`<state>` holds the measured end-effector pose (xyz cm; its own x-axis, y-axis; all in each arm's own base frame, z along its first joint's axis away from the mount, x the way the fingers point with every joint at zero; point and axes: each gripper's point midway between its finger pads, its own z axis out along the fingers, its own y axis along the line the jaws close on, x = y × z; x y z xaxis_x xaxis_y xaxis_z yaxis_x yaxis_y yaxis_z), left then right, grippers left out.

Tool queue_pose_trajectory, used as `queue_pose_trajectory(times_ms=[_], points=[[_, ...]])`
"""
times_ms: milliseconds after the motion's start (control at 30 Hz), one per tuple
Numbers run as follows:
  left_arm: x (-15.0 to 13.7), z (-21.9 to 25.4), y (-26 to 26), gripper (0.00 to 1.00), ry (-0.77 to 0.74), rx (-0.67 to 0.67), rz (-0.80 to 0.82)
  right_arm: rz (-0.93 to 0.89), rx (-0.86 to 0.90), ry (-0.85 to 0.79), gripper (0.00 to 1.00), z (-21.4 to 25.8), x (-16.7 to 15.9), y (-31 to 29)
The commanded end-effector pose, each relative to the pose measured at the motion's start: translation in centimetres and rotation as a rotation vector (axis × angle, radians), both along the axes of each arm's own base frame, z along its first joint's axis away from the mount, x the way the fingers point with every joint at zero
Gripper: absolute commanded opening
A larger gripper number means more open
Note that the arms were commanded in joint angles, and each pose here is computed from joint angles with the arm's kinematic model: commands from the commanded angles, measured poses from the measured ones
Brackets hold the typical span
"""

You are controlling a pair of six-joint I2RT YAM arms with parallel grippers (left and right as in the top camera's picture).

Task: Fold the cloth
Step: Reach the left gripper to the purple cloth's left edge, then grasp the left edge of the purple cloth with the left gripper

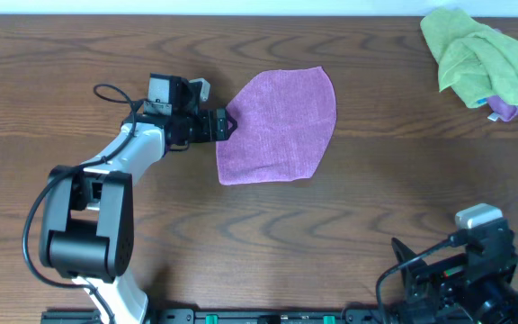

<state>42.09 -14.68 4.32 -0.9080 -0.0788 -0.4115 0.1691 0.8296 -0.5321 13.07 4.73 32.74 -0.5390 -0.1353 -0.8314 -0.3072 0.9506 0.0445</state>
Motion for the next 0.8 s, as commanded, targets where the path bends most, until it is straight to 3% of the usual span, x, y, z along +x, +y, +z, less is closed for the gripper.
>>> queue_pose_trajectory(times_ms=[0,567,767], points=[[0.5,-0.7,-0.2,0.95,-0.003,0.006,-0.019,-0.032,0.018,0.016,0.99,-0.1,0.1,-0.2],[2.1,-2.8,-2.7,0.95,0.057,-0.063,-0.038,-0.032,0.017,0.015,0.99,-0.1,0.2,-0.2],[2.0,-3.1,-5.3,0.96,0.096,-0.153,-0.074,-0.032,0.019,0.004,0.99,0.1,0.3,-0.2]])
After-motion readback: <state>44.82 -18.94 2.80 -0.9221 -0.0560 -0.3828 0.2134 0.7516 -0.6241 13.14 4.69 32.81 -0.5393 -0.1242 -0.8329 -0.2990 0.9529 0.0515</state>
